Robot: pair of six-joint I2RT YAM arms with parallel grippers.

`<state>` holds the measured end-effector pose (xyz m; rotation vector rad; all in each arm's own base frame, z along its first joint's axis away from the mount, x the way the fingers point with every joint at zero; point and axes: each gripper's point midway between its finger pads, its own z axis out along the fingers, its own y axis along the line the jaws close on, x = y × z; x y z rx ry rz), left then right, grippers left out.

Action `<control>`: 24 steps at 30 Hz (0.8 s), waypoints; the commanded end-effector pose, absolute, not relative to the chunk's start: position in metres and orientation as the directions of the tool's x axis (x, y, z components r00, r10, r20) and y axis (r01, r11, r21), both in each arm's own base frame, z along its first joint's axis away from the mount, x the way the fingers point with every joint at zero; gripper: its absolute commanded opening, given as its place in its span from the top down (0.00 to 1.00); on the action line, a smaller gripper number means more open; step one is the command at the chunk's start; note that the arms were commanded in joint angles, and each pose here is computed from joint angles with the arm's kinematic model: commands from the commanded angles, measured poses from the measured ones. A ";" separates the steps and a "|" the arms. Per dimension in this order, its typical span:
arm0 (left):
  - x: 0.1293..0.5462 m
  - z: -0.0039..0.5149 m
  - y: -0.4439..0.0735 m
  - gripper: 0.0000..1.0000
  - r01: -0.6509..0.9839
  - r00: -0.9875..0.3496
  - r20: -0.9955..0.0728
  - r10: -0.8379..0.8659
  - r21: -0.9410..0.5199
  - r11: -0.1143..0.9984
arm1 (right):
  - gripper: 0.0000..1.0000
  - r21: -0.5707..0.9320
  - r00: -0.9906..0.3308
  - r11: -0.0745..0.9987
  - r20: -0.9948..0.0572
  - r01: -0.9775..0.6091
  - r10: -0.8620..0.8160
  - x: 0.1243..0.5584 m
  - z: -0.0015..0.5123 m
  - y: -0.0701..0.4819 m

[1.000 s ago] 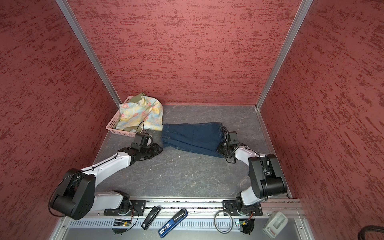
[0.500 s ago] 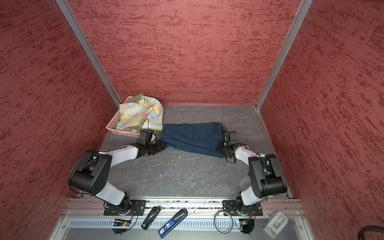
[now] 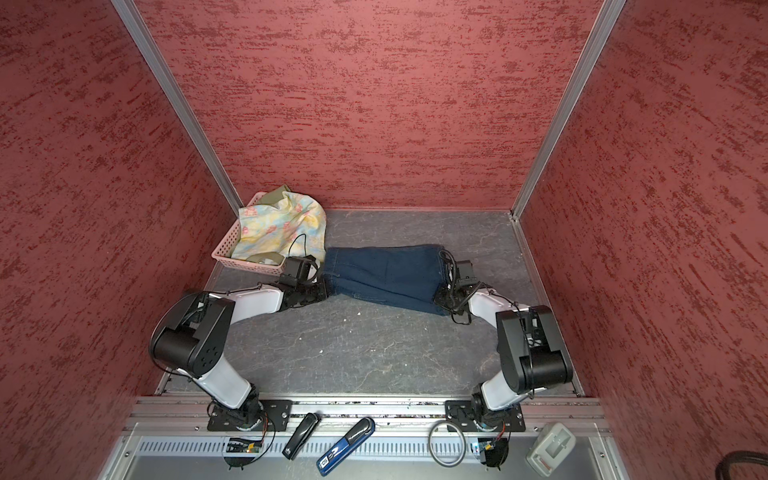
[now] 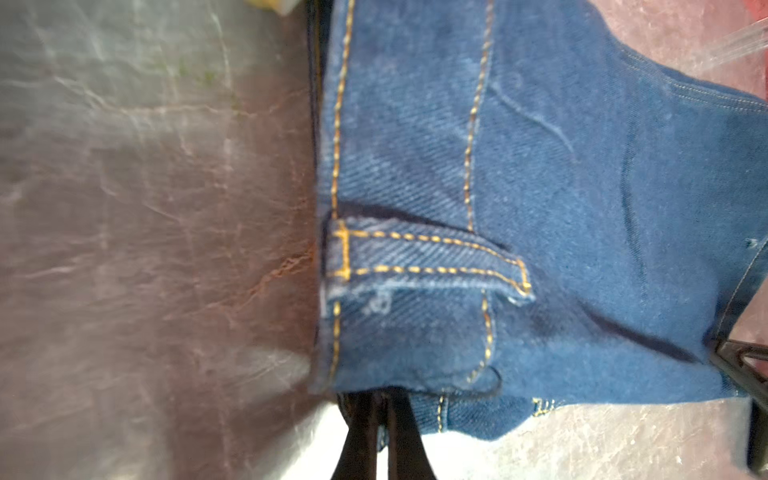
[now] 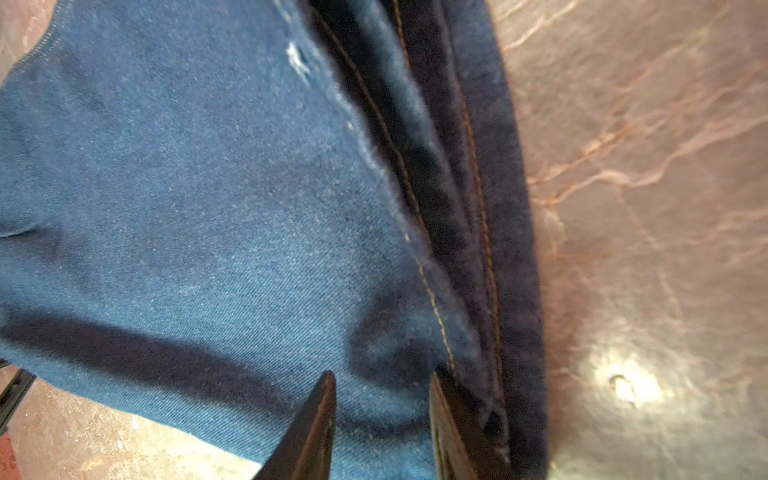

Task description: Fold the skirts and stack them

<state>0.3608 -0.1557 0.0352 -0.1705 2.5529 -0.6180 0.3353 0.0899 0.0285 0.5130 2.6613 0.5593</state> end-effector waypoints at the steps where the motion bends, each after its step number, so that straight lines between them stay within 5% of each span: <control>1: 0.355 0.047 -0.144 1.00 0.017 -0.852 -0.483 -0.201 -0.410 0.912 | 0.60 0.329 -0.880 0.897 -0.270 0.296 0.390 0.332 0.018 0.074; 16: 0.297 0.038 -0.123 1.00 -0.090 -0.872 -0.426 -0.240 -0.343 0.935 | 0.61 0.215 -0.872 0.932 -0.341 0.291 0.351 0.351 0.023 0.046; 17: 0.297 0.039 -0.122 0.89 -0.108 -0.870 -0.422 -0.254 -0.340 0.934 | 0.61 0.216 -0.871 0.932 -0.344 0.290 0.350 0.353 0.024 0.046; 18: 0.296 0.041 -0.120 0.68 -0.123 -0.865 -0.423 -0.269 -0.341 0.932 | 0.61 0.218 -0.869 0.933 -0.352 0.286 0.348 0.355 0.026 0.046; 19: 0.295 0.045 -0.119 0.60 -0.133 -0.857 -0.430 -0.286 -0.351 0.927 | 0.61 0.221 -0.867 0.934 -0.358 0.283 0.347 0.356 0.028 0.046; 24: 0.292 0.074 -0.116 0.37 -0.134 -0.801 -0.494 -0.337 -0.401 0.906 | 0.60 0.237 -0.857 0.934 -0.384 0.267 0.343 0.366 0.036 0.049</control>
